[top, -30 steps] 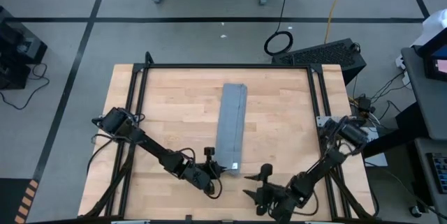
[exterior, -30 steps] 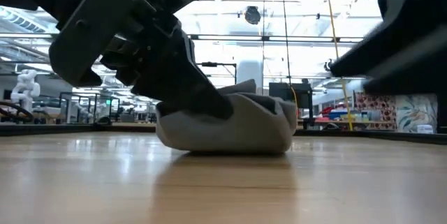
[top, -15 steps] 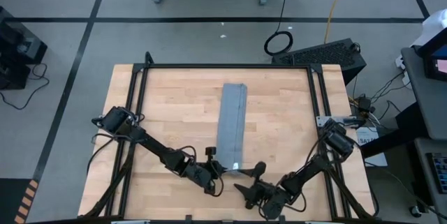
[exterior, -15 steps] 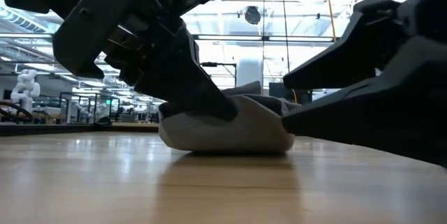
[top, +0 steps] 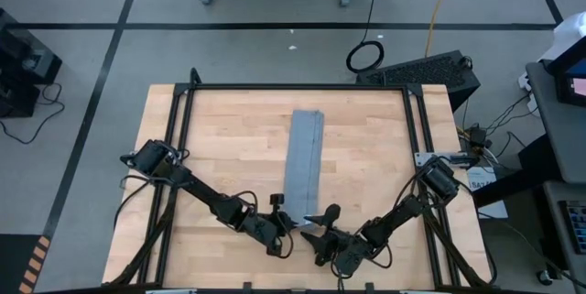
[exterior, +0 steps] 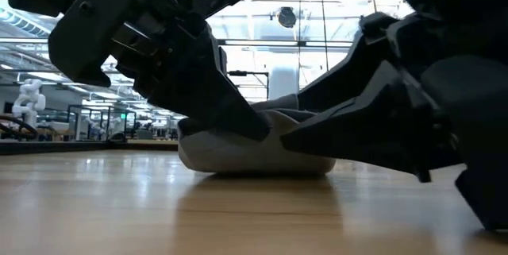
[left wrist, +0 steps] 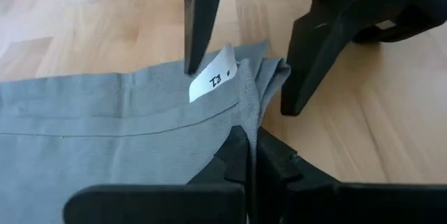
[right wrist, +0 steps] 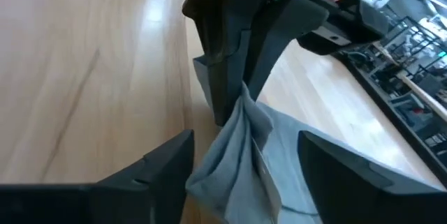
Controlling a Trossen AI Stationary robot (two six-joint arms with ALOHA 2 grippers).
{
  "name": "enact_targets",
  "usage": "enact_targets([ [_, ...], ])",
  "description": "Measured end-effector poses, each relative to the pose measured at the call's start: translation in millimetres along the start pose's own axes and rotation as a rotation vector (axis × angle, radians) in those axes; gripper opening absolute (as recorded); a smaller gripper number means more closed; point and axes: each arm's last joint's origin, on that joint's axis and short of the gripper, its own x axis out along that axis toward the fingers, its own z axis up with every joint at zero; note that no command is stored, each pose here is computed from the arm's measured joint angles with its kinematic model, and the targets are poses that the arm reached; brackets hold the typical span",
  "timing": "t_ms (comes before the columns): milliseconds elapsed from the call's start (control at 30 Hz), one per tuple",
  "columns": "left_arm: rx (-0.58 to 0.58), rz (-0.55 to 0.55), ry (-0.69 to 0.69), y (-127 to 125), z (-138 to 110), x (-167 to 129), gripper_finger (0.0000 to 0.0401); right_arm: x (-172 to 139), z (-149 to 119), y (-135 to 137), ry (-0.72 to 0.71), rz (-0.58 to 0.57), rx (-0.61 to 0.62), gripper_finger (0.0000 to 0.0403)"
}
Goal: Roll towel
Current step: Roll the gray towel on the table
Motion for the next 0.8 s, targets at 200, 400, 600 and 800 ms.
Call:
enact_targets([
  [200, 0.017, 0.008, 0.040, 0.9, -4.0, -0.1, 0.0008, 0.3, 0.4, 1.5, -0.007, 0.053, -0.043, 0.0199],
  [400, 0.018, 0.009, 0.042, 0.9, -4.2, -0.1, 0.0008, -1.5, 0.4, 2.9, -0.011, 0.062, -0.066, 0.0193],
  [600, 0.019, 0.009, 0.042, 0.9, -4.3, -0.1, 0.0008, 2.1, -0.4, 1.4, -0.002, 0.093, -0.071, 0.0212],
  [800, 0.025, -0.002, 0.047, 0.7, -4.7, -0.1, 0.0008, 2.0, -1.9, 1.3, 0.010, 0.091, -0.068, 0.0218],
])
